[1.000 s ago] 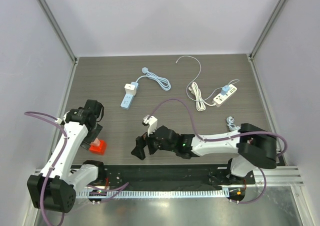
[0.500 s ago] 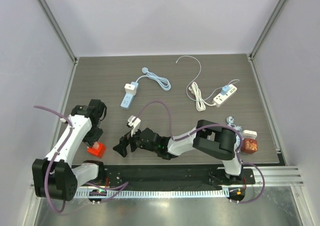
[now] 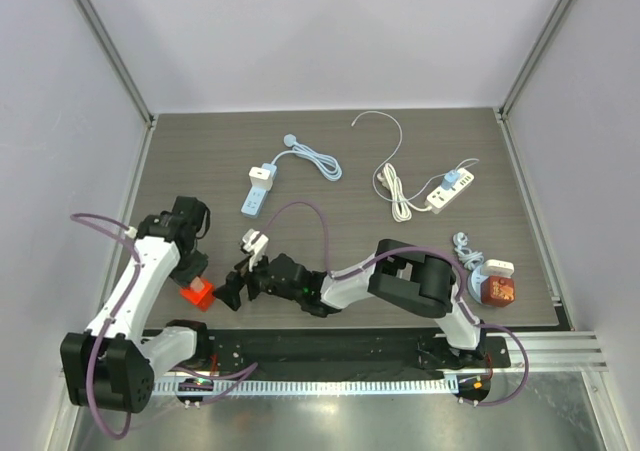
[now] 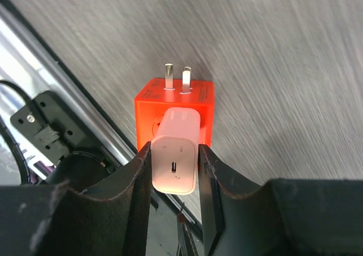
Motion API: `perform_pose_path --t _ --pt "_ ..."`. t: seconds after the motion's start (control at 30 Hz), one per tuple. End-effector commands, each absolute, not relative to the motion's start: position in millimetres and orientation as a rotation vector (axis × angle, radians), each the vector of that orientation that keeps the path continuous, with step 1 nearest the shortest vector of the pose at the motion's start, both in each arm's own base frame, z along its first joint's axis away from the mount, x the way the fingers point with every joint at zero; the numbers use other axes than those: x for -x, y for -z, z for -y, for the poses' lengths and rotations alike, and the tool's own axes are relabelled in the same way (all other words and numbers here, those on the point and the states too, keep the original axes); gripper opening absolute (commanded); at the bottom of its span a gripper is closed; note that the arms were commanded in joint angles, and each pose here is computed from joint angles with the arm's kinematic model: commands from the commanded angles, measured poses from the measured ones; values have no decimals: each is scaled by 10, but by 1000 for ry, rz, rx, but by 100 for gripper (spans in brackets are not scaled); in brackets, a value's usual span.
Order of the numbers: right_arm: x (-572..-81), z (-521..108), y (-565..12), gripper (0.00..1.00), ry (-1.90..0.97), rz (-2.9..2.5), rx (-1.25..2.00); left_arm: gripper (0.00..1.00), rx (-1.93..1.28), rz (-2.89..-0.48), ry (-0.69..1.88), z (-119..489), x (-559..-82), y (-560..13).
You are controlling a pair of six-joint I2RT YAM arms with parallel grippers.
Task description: Pull the plug off the socket
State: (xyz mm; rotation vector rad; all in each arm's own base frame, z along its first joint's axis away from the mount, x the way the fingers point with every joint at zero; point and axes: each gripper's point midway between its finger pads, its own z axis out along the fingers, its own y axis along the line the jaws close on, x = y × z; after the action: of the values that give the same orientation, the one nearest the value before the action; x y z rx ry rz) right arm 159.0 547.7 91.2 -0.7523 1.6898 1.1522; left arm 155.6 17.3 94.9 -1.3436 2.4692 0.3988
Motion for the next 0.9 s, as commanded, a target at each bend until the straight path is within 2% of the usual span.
perform_pose_path --t 0.0,0.27,0.4,0.57,0.7,0.87 --pt "-1654 -5610 -1235 100 -1214 -1645 630 0 1254 -2464 -300 -137 -1653 -1039" --pt "-1698 -5574 -1236 100 -1522 -1913 228 0 1088 -2394 -78 -17 -1801 -1202" --pt "-1606 -5463 -1260 100 -1674 -1937 182 0 1076 -2399 -24 51 -1830 -1141" --pt "-1613 -5465 -1211 99 -1730 -1969 161 0 1060 -2457 -17 99 -1794 -1141" --pt "-1558 -5556 -1129 87 -1801 -1975 172 0 1054 -2439 1 101 -1774 -1165" --pt "-1553 -5579 -995 78 -1814 -2008 143 0 1054 -2437 -36 53 -1744 -1215"
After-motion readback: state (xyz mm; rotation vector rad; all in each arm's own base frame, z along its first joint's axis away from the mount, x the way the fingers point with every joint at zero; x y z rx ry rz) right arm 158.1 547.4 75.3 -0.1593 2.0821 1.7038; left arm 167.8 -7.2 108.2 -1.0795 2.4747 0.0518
